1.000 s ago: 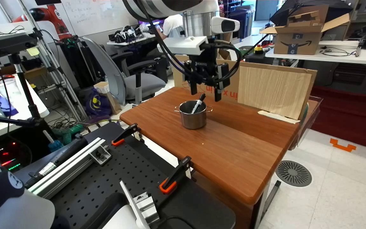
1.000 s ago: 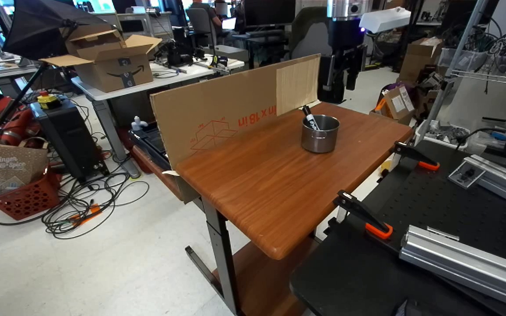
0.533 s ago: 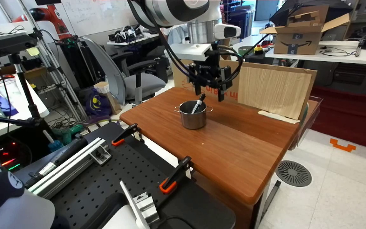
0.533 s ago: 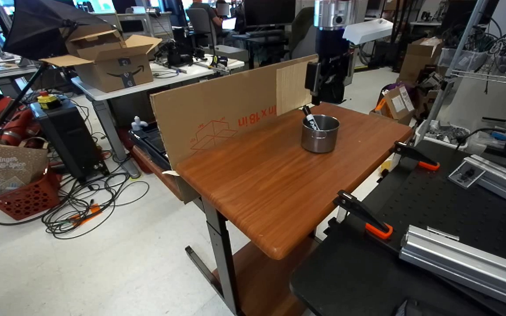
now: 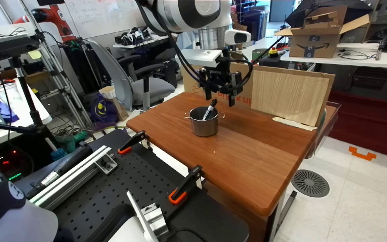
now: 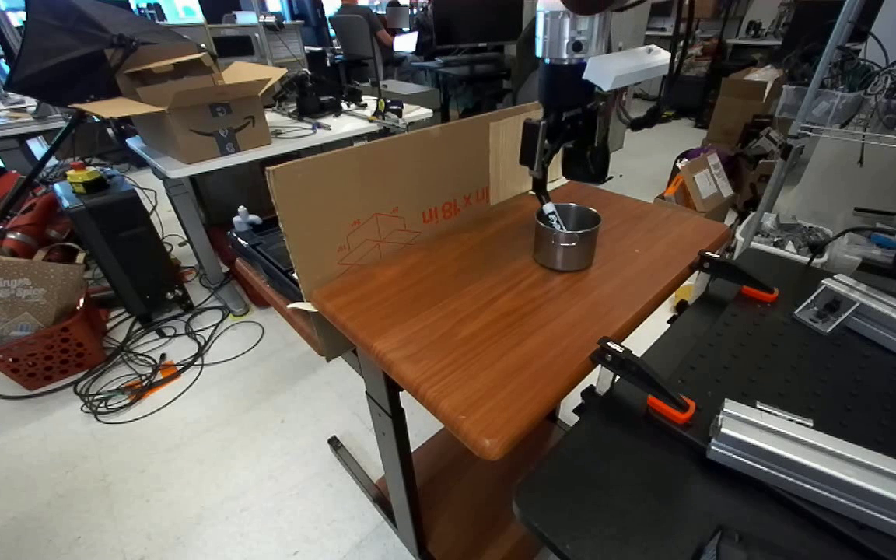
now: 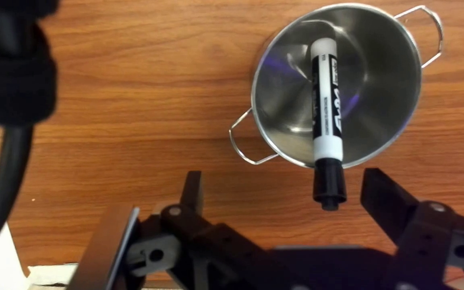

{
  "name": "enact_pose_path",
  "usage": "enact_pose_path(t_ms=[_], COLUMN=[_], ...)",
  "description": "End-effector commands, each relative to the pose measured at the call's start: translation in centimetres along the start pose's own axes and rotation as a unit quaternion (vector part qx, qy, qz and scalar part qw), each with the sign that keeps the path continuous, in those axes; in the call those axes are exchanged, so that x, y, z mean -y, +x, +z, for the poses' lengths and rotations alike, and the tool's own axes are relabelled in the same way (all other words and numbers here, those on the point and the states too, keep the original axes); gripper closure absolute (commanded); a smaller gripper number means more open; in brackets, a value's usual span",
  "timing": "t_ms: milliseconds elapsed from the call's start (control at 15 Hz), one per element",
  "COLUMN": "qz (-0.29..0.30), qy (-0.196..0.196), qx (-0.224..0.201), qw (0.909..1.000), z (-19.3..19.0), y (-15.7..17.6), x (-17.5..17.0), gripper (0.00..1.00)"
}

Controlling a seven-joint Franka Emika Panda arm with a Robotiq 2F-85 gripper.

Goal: Remove the marker from the pot and put it on the table

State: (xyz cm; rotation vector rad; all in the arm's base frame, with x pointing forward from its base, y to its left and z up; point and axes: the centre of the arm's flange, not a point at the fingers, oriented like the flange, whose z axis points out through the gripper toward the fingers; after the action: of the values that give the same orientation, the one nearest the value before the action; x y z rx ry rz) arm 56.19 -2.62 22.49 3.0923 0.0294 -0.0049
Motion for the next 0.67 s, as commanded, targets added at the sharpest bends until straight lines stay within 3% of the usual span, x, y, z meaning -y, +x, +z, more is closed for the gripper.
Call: enact_pose_path(t_ms=[0, 133, 600], qz=[0.000, -0.002, 0.002], qy=[0.013, 0.015, 0.023], qx=[-0.001, 0.001, 0.000], qw=[0.9999, 0.9999, 0.9997], z=[1.24, 1.53, 1.32], y=[0.97, 1.00, 1.22], x=[0.57, 0.92, 1.04], gripper=[0.25, 0.34, 0.90])
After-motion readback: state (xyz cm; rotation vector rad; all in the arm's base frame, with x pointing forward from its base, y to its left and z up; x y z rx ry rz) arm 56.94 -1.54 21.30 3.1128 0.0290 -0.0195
